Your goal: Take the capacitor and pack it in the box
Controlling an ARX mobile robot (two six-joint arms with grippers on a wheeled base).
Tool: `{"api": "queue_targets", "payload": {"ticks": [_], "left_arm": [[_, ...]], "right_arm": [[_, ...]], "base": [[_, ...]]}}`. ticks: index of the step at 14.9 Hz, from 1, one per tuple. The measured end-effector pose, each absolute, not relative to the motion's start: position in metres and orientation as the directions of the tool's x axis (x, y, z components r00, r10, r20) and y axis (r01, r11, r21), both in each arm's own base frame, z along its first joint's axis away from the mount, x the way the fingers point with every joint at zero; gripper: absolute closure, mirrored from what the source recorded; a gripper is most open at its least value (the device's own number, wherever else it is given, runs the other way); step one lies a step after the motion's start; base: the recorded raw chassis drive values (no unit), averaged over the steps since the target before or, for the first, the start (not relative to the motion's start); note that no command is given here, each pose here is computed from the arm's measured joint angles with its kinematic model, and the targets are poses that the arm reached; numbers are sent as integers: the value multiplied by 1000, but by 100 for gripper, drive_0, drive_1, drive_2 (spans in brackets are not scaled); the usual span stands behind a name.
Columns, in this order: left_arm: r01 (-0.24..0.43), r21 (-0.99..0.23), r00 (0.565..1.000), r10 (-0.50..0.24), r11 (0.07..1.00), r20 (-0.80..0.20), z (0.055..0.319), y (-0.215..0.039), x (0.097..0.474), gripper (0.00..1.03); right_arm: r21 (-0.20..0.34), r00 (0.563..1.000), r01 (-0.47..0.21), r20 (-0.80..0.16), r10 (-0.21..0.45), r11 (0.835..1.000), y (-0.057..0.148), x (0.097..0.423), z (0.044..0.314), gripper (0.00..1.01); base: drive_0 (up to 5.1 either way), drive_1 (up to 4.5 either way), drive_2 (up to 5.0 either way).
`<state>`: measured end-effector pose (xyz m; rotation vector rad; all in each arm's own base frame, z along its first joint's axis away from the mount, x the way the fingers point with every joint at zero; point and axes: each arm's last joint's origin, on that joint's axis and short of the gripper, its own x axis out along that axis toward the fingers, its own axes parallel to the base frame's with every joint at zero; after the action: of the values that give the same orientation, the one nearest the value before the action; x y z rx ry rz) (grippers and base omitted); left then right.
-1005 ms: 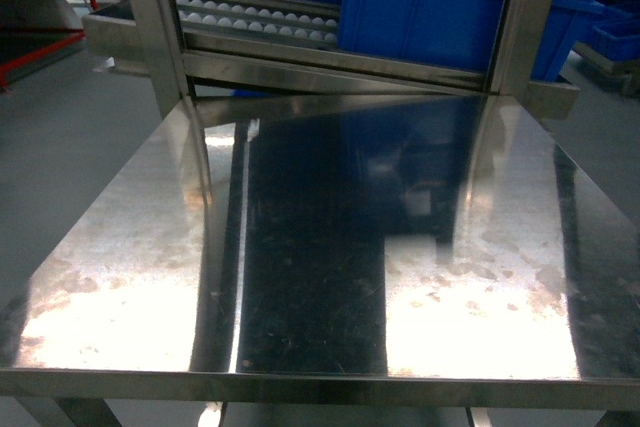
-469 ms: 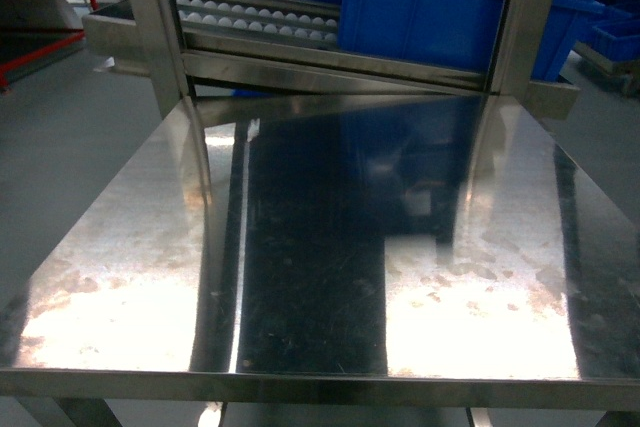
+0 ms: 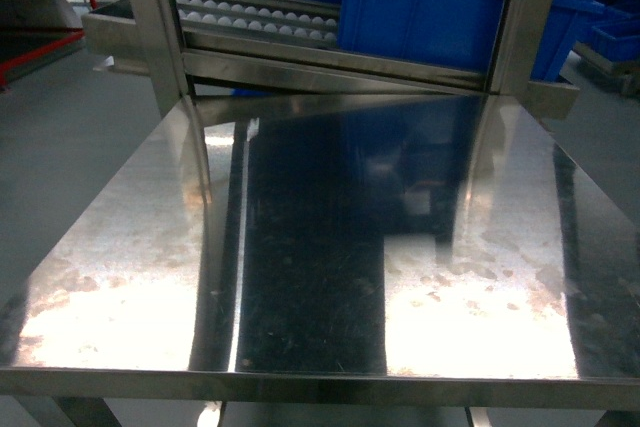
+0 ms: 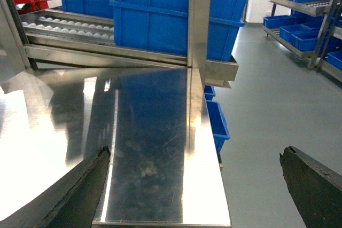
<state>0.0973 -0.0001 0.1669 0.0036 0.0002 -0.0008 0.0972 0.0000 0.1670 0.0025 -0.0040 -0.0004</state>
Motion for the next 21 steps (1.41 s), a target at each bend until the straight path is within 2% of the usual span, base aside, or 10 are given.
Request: {"api": "queue_targets", "payload": {"ticks": [21], "left_arm": [[0, 4, 1000, 0, 1000, -1, 167, 0, 97, 59]], "right_arm": [[3, 1000, 0, 3, 0, 1000, 0, 97, 167, 3]], "base": [[0, 0, 0]]}}
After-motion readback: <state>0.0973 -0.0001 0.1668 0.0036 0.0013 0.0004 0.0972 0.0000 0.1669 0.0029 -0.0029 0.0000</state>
